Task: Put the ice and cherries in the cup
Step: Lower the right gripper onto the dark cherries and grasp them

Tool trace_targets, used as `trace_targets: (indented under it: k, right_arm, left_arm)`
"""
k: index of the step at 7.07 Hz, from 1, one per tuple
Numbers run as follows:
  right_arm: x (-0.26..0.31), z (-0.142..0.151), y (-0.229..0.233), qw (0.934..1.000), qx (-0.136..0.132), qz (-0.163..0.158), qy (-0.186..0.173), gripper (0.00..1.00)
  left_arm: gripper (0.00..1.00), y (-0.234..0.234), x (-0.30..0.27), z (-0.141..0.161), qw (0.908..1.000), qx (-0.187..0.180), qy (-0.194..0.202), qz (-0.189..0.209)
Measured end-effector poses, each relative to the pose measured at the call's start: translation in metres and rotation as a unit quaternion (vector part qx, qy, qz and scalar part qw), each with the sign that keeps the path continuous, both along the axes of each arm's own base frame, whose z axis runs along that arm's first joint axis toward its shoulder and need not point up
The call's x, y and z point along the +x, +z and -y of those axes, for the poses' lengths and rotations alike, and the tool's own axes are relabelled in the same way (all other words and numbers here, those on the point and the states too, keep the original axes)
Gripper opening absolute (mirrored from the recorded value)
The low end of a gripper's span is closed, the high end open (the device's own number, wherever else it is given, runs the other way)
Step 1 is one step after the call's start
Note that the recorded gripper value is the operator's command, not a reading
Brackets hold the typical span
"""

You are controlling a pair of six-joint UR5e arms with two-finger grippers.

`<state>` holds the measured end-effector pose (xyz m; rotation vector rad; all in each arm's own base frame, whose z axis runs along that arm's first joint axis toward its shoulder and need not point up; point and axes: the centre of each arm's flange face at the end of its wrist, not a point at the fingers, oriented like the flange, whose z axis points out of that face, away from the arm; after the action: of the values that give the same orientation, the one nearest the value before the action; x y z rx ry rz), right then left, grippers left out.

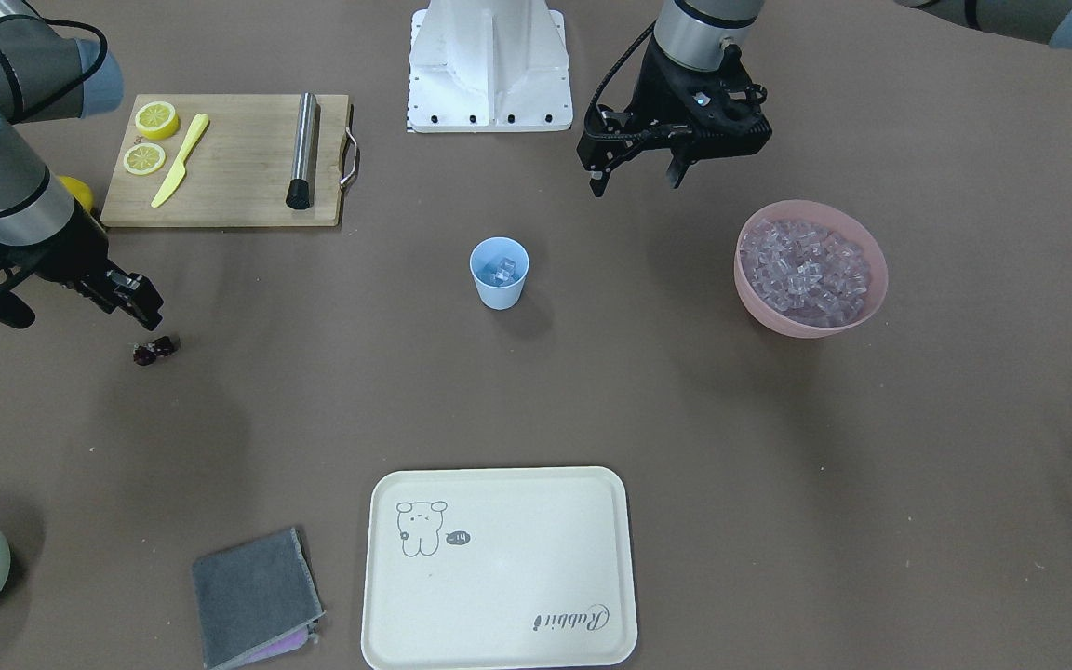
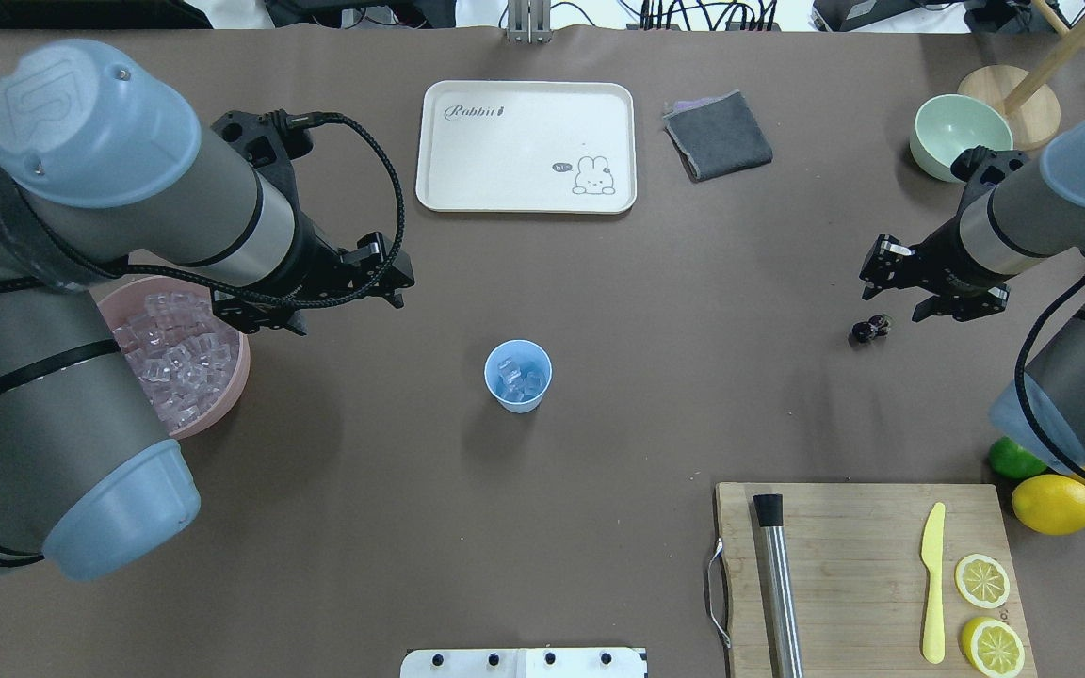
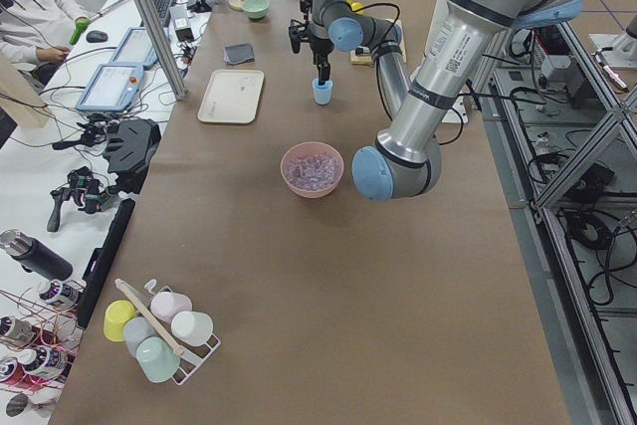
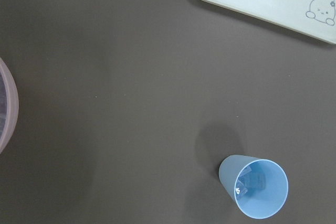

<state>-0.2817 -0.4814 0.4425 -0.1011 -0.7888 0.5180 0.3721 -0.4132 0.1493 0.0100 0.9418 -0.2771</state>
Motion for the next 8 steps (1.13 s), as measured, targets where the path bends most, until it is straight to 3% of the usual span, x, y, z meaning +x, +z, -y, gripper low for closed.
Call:
trace_targets:
  k: [3, 6, 8]
  right_arm:
    - [-0.012, 0.013, 0.042, 0.9986, -0.024, 0.015, 0.045, 0.54]
    - [-0.021, 0.004, 0.053, 0.9975, -0.044, 0.017, 0.053, 0.42]
    - [-0.018, -0.008, 0.067, 0.9977, -0.048, 0.012, 0.048, 0.0]
  left_arm:
    - [0.98, -0.016, -0.002, -0.001, 0.9997, -0.011, -0.02, 0.012]
    - [0.98, -0.017, -0.001, -0.001, 0.9996, -0.011, -0.024, 0.015]
    - [0.98, -0.016, -0.002, -0.001, 0.9995, -0.012, -0.024, 0.017]
